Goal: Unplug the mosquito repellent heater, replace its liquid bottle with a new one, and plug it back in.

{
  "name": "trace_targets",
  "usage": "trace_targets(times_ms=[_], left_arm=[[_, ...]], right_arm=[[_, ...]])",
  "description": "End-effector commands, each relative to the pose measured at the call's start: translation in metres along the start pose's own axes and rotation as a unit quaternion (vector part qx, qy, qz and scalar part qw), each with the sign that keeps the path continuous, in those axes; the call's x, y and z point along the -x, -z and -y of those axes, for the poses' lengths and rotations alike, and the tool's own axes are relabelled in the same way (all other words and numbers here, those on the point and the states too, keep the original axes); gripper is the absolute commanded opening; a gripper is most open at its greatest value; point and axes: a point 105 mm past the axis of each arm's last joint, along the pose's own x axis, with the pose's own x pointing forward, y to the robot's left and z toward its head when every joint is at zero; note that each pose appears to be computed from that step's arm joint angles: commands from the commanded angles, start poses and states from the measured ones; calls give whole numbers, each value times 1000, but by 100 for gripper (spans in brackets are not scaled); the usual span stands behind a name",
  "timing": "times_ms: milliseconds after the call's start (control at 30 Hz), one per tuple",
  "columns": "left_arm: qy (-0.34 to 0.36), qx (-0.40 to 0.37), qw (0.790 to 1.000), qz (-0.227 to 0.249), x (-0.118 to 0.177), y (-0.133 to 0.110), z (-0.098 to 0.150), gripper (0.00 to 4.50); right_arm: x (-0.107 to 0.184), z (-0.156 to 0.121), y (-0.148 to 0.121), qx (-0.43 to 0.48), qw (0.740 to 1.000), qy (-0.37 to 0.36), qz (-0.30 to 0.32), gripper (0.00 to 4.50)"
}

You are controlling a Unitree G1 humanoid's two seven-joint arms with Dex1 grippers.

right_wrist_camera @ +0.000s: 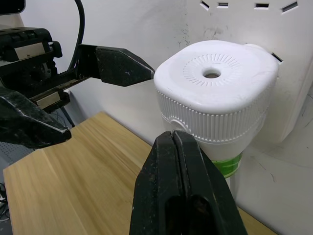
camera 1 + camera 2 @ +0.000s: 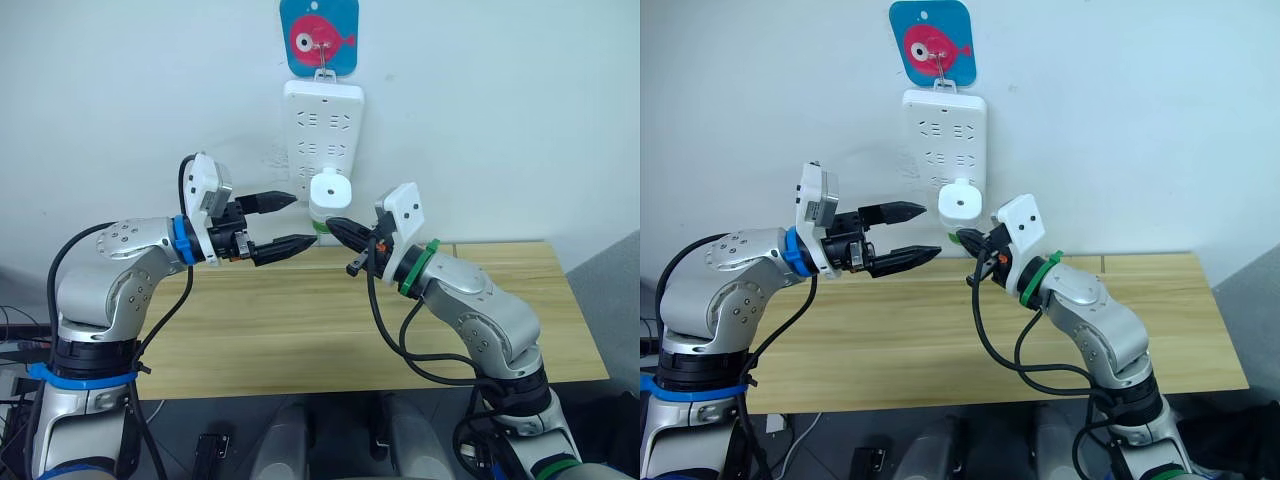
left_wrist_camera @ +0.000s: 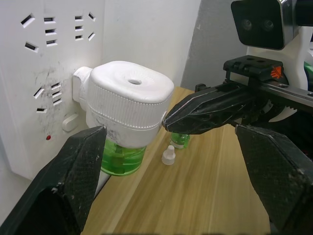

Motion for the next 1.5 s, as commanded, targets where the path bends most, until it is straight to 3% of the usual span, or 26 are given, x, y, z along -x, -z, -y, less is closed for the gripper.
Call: trace_targets(times_ms=[33, 267, 500, 733, 867, 1033, 1200, 1500], left_arm=[[4, -22, 1000, 6, 0, -8, 1, 450], [5, -21, 1000, 6, -1, -8, 1, 450], [3, -23, 1000, 4, -1, -7, -2, 450], [-31, -22, 999, -18, 9, 1, -14, 450], [-104, -40, 992, -54, 33, 5, -38, 450], [-143, -62, 984, -92, 57, 7, -53, 450], [-170, -60, 979, -95, 77, -1, -58, 450], [-138, -29, 987, -76, 77, -17, -37, 450]], right_arm=[[5, 20, -21, 2, 998, 55, 43, 1], [9, 28, -25, -11, 996, 73, 51, 1], [15, -9, -18, -3, 999, -49, 23, 1], [35, -7, -22, 24, 996, -89, 8, 1], [64, 22, -32, 61, 996, -58, -4, 92], [89, 52, -40, 98, 995, -25, -24, 270], [109, 64, -49, 105, 994, -19, -30, 448], [107, 35, -63, 88, 992, -93, -21, 448]])
